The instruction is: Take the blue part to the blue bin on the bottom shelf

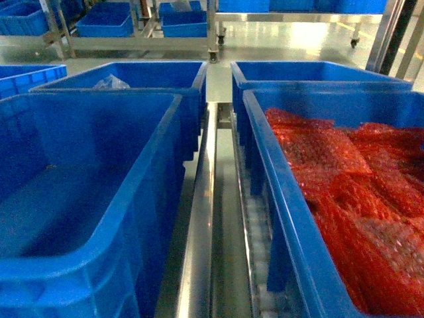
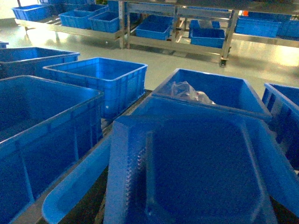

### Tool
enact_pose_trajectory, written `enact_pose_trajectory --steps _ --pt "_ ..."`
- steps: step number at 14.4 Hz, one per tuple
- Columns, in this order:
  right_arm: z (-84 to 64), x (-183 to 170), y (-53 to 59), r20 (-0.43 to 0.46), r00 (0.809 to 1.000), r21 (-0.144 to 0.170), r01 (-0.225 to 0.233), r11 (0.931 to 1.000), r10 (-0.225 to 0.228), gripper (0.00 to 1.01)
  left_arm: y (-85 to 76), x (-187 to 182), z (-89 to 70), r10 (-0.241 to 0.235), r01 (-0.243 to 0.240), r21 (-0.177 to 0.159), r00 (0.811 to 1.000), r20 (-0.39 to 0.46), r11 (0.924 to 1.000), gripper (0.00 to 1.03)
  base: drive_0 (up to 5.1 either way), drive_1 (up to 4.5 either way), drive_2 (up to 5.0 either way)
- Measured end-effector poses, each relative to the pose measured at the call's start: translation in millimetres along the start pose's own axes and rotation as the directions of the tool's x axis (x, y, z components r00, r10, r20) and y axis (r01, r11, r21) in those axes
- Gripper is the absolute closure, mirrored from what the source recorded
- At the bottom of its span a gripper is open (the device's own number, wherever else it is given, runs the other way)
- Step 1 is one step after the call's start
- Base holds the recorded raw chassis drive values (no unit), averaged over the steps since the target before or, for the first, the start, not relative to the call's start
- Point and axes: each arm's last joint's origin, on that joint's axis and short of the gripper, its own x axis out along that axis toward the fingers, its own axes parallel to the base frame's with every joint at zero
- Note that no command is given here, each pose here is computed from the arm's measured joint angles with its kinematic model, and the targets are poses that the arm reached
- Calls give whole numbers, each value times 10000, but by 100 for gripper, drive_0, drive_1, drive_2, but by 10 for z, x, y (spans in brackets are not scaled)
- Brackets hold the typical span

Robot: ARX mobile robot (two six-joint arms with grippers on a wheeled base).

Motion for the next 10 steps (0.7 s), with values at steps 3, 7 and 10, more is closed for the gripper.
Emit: enact_pose_trajectory --steps 3,7,10 --pt "1 0 0 8 10000 0 8 10000 -8 3 -3 2 0 0 0 -7 10000 3 10000 60 0 0 0" --pt "1 0 0 11 10000 0 8 10000 -8 3 -2 2 1 3 -3 -9 10000 6 10000 60 0 0 0" --pt "1 0 0 11 10000 0 4 10000 -4 3 -2 2 1 3 -3 -9 10000 6 10000 60 0 0 0"
